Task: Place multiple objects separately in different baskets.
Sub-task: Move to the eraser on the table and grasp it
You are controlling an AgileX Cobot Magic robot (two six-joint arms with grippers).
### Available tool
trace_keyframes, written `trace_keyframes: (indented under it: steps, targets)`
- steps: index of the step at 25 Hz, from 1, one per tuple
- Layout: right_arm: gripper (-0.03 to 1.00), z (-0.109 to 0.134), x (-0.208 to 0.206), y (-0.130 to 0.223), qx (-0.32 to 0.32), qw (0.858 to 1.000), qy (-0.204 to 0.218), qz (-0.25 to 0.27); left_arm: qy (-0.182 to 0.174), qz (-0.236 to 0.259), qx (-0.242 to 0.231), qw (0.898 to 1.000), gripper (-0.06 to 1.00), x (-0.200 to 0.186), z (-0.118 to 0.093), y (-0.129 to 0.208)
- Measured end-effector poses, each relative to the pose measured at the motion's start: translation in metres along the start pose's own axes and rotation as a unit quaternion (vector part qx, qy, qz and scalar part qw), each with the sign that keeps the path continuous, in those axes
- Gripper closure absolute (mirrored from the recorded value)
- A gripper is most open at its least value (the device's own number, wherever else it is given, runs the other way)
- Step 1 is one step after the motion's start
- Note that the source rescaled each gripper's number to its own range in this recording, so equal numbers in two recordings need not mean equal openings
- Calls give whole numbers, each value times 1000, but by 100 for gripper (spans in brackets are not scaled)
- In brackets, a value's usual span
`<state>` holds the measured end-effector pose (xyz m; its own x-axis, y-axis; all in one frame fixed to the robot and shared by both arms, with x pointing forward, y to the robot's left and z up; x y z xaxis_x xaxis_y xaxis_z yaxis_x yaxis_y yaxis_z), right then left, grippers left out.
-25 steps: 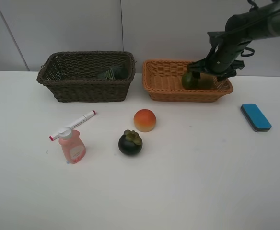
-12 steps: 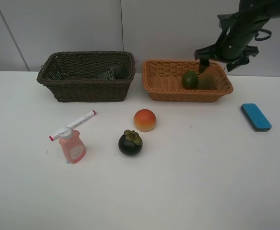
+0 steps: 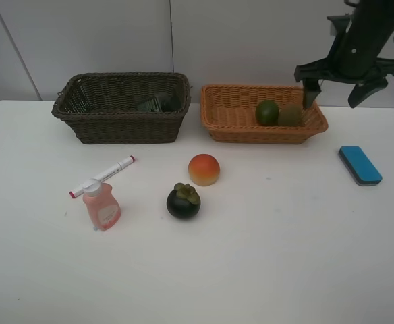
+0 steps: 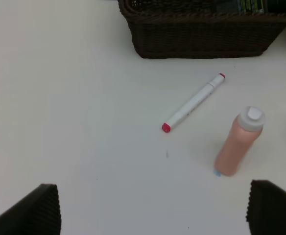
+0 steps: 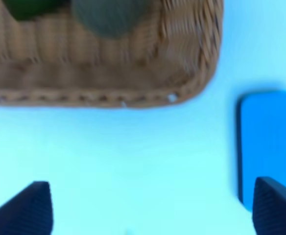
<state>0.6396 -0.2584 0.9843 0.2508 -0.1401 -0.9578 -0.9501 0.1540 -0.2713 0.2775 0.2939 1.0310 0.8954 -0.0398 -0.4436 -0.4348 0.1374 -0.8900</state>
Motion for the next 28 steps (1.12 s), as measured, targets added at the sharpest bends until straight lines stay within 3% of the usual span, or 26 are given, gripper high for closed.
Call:
trace_keyframes:
  steps: [6, 15, 22, 28]
  targets:
    - [-1, -26, 2, 6, 22, 1000, 6, 18, 0, 0, 0, 1000, -5, 0, 0, 0]
    - [-1, -78, 45, 24, 1, 1000, 3, 25, 0, 0, 0, 1000, -5, 0, 0, 0]
    - [-1, -103, 62, 24, 8, 1000, 6, 14, 0, 0, 0, 1000, -5, 0, 0, 0]
    - [-1, -108, 91, 28, -15, 999, 1, 41, 0, 0, 0, 1000, -5, 0, 0, 0]
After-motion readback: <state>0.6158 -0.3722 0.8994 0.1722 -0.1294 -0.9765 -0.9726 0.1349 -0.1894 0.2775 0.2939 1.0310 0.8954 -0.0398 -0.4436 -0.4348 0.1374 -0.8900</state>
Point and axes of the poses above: a point on each arm's last joint axis where the gripper is mounted, x pointing out along that axis toward the gripper, z along the wrist's bending axis when the last joint is at zero, y = z × x, the point moved 5 cm from there along x, pointing out along that axis toward the gripper, and after that the axes turned 9 degrees about x, right-handed, at the moved point
